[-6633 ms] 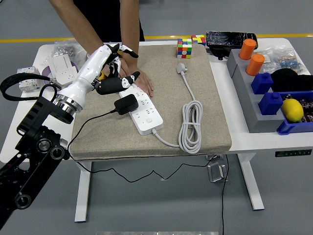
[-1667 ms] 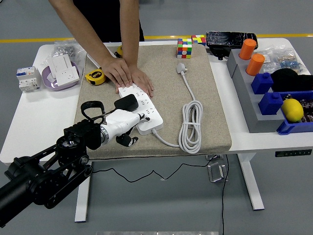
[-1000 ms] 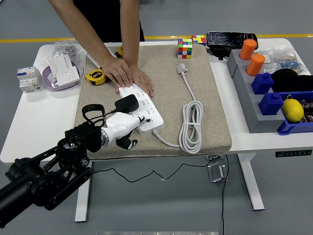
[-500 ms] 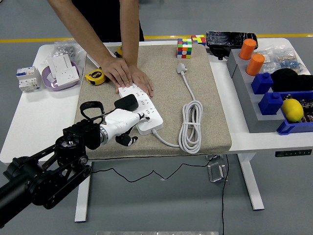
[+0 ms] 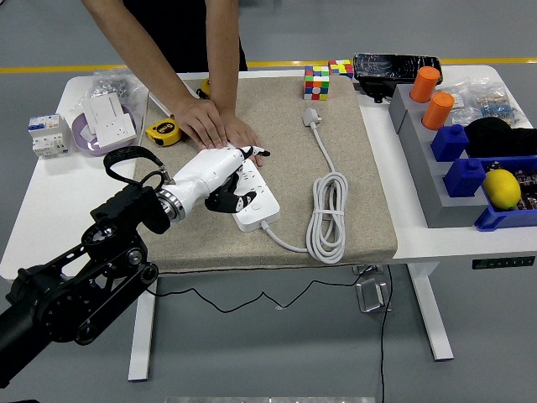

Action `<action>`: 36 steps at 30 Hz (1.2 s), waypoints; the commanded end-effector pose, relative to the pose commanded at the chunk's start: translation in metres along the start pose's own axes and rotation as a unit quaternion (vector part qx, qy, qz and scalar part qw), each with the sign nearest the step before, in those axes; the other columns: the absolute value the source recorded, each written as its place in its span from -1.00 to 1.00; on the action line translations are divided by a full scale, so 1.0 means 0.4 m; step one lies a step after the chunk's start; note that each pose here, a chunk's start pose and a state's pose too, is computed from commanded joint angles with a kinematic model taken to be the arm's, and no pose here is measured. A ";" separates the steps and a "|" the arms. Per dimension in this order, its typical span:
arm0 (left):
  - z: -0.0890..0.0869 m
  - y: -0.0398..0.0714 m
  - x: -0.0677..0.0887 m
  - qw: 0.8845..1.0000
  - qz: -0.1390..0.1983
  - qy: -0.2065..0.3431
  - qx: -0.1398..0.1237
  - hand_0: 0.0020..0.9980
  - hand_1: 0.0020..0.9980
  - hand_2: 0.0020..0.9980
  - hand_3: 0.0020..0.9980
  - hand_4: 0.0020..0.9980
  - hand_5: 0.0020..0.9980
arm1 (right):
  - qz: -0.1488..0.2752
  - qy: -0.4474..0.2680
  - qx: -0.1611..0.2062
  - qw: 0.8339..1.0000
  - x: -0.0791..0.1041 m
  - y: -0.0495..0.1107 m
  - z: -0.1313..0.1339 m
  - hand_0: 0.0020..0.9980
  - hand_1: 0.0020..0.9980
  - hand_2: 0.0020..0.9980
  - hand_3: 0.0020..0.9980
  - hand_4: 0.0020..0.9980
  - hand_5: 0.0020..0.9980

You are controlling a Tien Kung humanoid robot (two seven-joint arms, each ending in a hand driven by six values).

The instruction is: Pick up the plug,place it near the board,insert it into the board,press the button

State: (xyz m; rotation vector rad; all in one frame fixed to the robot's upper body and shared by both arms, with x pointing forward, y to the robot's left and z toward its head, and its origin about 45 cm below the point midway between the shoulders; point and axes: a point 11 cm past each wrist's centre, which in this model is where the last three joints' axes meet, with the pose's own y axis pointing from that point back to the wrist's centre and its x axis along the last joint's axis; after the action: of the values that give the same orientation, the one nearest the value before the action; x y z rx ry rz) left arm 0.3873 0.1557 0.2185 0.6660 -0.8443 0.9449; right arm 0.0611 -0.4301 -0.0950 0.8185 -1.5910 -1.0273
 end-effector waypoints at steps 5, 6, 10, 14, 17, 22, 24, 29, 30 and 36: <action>-0.003 -0.002 0.028 0.994 0.017 0.111 -0.008 -0.35 -0.59 -0.60 -0.01 1.00 -0.12 | 0.000 -0.001 0.000 1.000 0.000 0.000 0.001 0.73 0.59 0.53 0.56 1.00 0.69; -0.006 -0.002 0.031 0.991 0.017 0.135 -0.008 -0.35 -0.59 -0.60 -0.01 1.00 -0.12 | 0.000 -0.001 -0.002 1.000 -0.001 0.000 0.003 0.73 0.59 0.53 0.56 1.00 0.69; -0.018 0.005 0.044 0.973 0.020 0.228 -0.008 0.36 0.52 0.36 0.36 1.00 0.12 | -0.002 0.003 -0.004 1.000 -0.007 -0.001 0.010 0.73 0.59 0.53 0.55 1.00 0.69; -0.039 0.017 0.062 0.958 0.034 0.284 -0.006 0.91 1.00 0.96 0.95 1.00 0.29 | -0.003 0.004 0.001 1.000 -0.010 0.001 0.000 0.73 0.59 0.53 0.55 1.00 0.69; -0.052 0.024 0.073 0.949 0.042 0.313 -0.007 0.91 1.00 0.96 0.95 1.00 0.29 | -0.002 0.005 0.000 1.000 -0.006 0.000 0.003 0.73 0.59 0.53 0.55 1.00 0.69; -0.070 0.032 0.073 0.932 0.043 0.359 -0.004 1.00 1.00 1.00 1.00 1.00 0.40 | 0.000 0.008 -0.006 1.000 -0.001 -0.002 0.016 0.73 0.59 0.53 0.56 1.00 0.69; -0.075 0.034 0.070 0.931 0.042 0.362 -0.002 1.00 1.00 1.00 1.00 1.00 0.40 | 0.000 0.008 -0.006 1.000 -0.001 -0.002 0.016 0.73 0.59 0.53 0.56 1.00 0.69; -0.083 0.038 0.054 0.937 0.031 0.347 0.009 1.00 1.00 1.00 1.00 1.00 0.40 | 0.001 0.007 -0.004 1.000 0.001 -0.002 0.012 0.73 0.59 0.53 0.56 1.00 0.69; -0.084 0.038 0.053 0.940 0.030 0.340 0.012 1.00 1.00 1.00 1.00 1.00 0.40 | 0.001 0.007 -0.003 1.000 0.001 -0.002 0.012 0.73 0.59 0.53 0.56 1.00 0.69; -0.080 0.029 0.035 0.973 0.005 0.230 0.029 0.92 1.00 0.98 1.00 1.00 0.39 | 0.002 0.007 -0.004 1.000 0.006 -0.003 0.015 0.73 0.59 0.53 0.56 1.00 0.69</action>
State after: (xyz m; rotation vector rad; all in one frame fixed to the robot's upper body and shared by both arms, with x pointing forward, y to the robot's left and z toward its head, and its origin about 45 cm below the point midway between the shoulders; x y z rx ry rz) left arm 0.3919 0.1922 0.2153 0.4642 -0.4106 1.0806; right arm 0.0548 -0.4315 -0.0956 0.8144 -1.5744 -1.0219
